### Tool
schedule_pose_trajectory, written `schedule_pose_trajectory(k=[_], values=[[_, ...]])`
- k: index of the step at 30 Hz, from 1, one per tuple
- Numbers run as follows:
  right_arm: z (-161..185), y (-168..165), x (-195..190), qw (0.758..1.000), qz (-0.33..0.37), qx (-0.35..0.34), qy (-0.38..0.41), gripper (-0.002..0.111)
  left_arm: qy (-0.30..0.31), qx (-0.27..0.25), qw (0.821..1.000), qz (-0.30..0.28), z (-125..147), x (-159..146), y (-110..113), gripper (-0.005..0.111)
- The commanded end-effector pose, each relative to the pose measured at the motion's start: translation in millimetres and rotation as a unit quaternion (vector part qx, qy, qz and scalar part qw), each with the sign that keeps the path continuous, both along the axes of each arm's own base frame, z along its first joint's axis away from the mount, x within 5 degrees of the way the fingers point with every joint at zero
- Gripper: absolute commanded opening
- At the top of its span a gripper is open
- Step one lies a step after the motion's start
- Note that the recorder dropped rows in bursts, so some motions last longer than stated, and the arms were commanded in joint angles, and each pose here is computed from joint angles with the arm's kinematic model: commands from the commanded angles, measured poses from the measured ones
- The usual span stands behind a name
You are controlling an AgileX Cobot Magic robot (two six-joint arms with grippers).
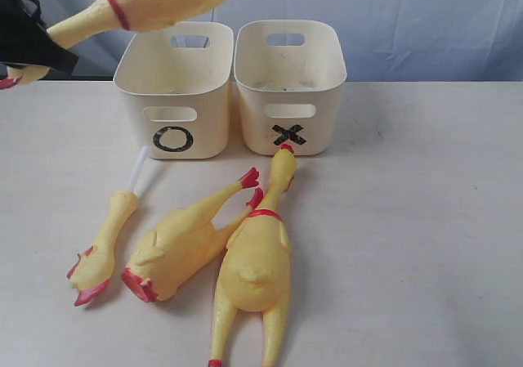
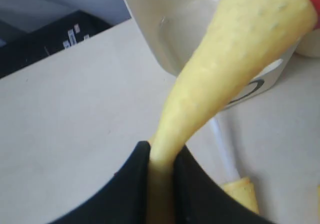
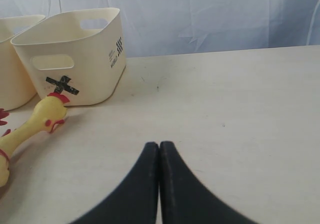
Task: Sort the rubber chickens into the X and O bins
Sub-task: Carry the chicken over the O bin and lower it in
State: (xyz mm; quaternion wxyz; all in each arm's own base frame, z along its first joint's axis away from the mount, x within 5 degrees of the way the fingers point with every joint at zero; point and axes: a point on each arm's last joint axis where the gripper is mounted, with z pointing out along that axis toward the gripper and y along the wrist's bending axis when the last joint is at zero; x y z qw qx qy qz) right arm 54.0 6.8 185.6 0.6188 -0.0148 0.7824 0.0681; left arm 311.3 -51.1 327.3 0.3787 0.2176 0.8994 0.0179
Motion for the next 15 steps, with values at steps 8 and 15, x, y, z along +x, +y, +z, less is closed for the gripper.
schedule_pose_trajectory(k=[8,15], values=[[0.0,-0.4,-0.1,1.000,-0.002,-0.003,-0.005,0.000,0.070,-0.031,0.995,0.068,20.7,0.1,1.6,0.000],[0.0,-0.4,-0.1,1.000,-0.002,-0.003,-0.005,0.000,0.152,-0.040,0.982,0.105,24.2,5.5,0.3,0.000]])
